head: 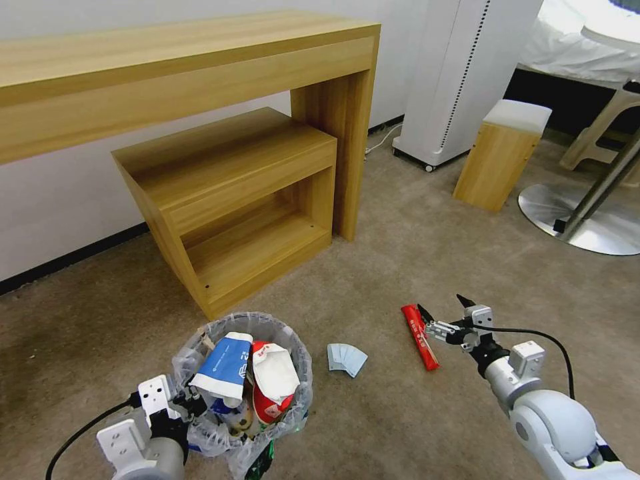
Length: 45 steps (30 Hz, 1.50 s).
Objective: Pick up the trash bin and place the garbage on the floor into it.
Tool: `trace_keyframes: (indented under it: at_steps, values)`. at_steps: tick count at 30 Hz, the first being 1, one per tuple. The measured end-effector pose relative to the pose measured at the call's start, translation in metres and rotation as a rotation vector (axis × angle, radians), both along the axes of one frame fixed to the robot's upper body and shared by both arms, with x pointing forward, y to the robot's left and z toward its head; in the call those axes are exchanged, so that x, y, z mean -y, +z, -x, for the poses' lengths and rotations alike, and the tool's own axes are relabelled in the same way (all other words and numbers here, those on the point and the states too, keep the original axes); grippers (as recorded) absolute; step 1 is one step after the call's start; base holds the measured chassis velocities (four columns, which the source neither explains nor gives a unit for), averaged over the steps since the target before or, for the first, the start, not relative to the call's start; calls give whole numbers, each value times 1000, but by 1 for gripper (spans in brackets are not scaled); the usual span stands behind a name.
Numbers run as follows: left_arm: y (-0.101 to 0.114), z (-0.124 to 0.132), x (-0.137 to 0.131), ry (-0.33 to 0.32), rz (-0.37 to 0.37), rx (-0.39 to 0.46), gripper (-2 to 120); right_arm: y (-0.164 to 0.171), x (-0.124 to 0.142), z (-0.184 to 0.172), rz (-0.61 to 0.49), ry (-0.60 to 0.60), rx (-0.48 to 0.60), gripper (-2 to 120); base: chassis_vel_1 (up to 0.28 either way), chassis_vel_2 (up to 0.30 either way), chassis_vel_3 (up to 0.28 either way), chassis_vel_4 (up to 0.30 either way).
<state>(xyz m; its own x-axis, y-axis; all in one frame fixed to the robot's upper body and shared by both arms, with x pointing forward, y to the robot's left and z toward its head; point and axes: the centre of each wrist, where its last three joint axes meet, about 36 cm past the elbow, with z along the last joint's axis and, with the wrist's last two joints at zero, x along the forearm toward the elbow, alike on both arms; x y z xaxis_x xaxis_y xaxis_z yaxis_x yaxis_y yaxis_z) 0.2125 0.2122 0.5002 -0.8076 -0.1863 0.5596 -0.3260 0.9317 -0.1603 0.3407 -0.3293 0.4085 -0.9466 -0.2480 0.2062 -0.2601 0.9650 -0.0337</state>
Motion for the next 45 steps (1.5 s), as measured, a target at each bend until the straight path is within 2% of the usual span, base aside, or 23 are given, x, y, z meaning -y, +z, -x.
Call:
trace_keyframes:
  at_steps: [45]
  values:
    - [0, 0, 0, 0, 0, -1, 0, 0, 0, 0, 0, -1, 2, 100, 0, 0, 0, 0]
